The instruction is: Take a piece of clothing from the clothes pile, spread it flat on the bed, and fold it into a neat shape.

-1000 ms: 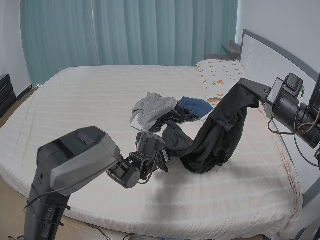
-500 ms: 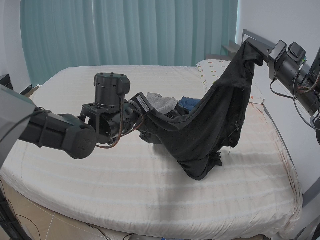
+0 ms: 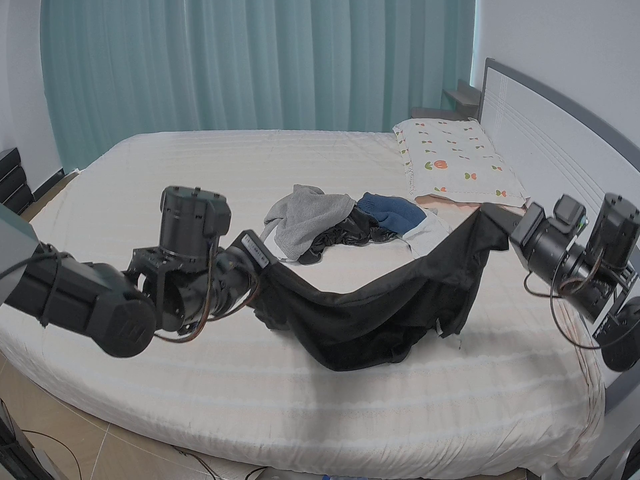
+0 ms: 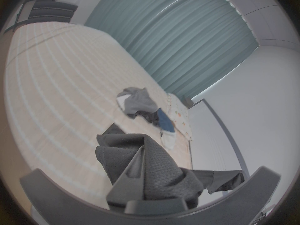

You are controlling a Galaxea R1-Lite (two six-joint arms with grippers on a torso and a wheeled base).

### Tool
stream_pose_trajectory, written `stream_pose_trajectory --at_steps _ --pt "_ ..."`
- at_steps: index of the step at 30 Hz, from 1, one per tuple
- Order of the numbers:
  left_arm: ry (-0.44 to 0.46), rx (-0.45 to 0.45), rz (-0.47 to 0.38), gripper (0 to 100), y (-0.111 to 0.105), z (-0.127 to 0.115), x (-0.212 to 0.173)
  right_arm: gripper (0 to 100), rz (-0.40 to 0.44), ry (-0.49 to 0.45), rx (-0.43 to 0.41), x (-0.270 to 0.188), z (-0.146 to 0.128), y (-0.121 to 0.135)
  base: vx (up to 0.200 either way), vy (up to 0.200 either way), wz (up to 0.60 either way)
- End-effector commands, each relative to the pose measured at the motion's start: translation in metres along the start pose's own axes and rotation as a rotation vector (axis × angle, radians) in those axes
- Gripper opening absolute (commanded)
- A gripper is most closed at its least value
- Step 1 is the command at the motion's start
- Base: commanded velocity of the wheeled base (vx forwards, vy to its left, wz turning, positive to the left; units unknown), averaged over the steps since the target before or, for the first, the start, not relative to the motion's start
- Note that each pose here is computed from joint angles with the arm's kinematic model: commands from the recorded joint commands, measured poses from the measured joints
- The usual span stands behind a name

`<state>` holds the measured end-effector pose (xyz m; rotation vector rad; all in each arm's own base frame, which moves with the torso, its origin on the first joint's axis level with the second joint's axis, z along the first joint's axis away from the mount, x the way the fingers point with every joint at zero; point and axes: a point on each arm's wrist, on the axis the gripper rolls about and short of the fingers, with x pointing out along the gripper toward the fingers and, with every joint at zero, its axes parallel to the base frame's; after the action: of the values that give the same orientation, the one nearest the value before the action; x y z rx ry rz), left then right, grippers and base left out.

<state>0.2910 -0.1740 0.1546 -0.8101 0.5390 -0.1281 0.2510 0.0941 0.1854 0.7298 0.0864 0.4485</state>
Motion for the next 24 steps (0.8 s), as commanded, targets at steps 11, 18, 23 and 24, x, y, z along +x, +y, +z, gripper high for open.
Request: stream_pose_trajectory --at_steps 11,18,23,24 --pt "0.094 -0.039 0.023 0 0.041 -0.020 -0.040 0 -0.128 0.071 0.066 -0.022 -0.035 -0.025 -0.091 0.000 0.00" --pt "0.055 -0.056 -0.022 0 0.039 -0.016 -0.035 0 -0.128 0.099 0.074 -0.007 -0.044 -0.032 0.000 0.000 0.00" --pt "0.047 -0.136 0.004 0 0.047 -0.014 -0.033 0 -0.130 0.082 0.110 0.006 -0.050 -0.038 0.000 0.000 0.00" --pt "0.046 -0.139 0.007 0 0.049 -0.013 -0.033 0 -0.130 0.086 0.110 0.005 -0.051 -0.038 0.000 0.200 0.00"
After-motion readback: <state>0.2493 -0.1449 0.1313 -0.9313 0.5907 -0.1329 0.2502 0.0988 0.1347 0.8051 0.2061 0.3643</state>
